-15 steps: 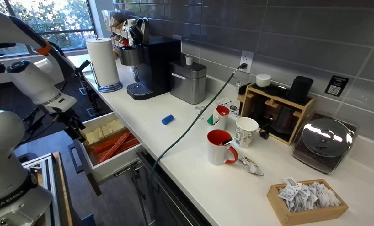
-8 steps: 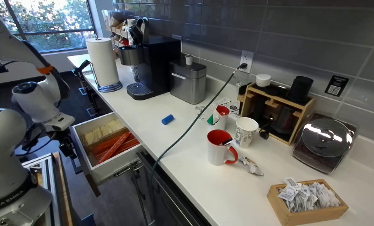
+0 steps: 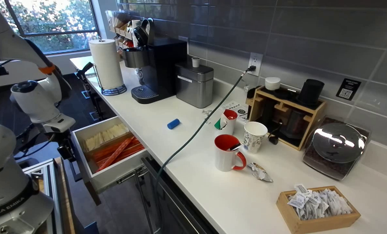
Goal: Put the orange item in the drawer and close the drawer
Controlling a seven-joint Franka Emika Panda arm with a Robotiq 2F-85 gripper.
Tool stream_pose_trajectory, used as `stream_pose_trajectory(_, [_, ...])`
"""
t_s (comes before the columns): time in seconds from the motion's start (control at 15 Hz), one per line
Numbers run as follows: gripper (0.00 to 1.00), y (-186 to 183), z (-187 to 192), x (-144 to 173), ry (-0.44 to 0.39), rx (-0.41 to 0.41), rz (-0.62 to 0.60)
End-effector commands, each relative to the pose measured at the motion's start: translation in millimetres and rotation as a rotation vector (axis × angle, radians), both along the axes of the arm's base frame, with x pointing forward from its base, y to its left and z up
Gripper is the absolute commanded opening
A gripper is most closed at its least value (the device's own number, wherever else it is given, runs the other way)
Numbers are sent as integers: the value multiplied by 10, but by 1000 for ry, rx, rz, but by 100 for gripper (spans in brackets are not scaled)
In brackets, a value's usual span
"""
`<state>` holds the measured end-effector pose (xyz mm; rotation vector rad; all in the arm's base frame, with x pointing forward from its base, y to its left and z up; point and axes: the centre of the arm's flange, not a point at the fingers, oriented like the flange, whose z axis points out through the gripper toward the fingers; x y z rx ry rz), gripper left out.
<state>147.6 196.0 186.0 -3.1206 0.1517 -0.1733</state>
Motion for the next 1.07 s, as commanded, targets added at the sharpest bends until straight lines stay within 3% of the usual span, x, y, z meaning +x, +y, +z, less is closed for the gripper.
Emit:
stream_pose_trajectory(0.0, [100,-307,730,-48,-114,36,-39])
stream_pose_trajectory(0.13, [100,-297,811,87,-163,64,-45])
stream_pose_trajectory(0.27, [100,-269,797,280,-145,111,-64])
stream_pose_trajectory(0.47, [100,-298,927,228,-165,142,-79])
stream_pose_trajectory(0.53, [100,-309,984,159,-127,148,-62])
stream_pose_trajectory(0.73, [100,-293,925,-2,-27,62,-6])
stream_pose_trajectory(1.0, [100,-320,761,-163,26,35,72])
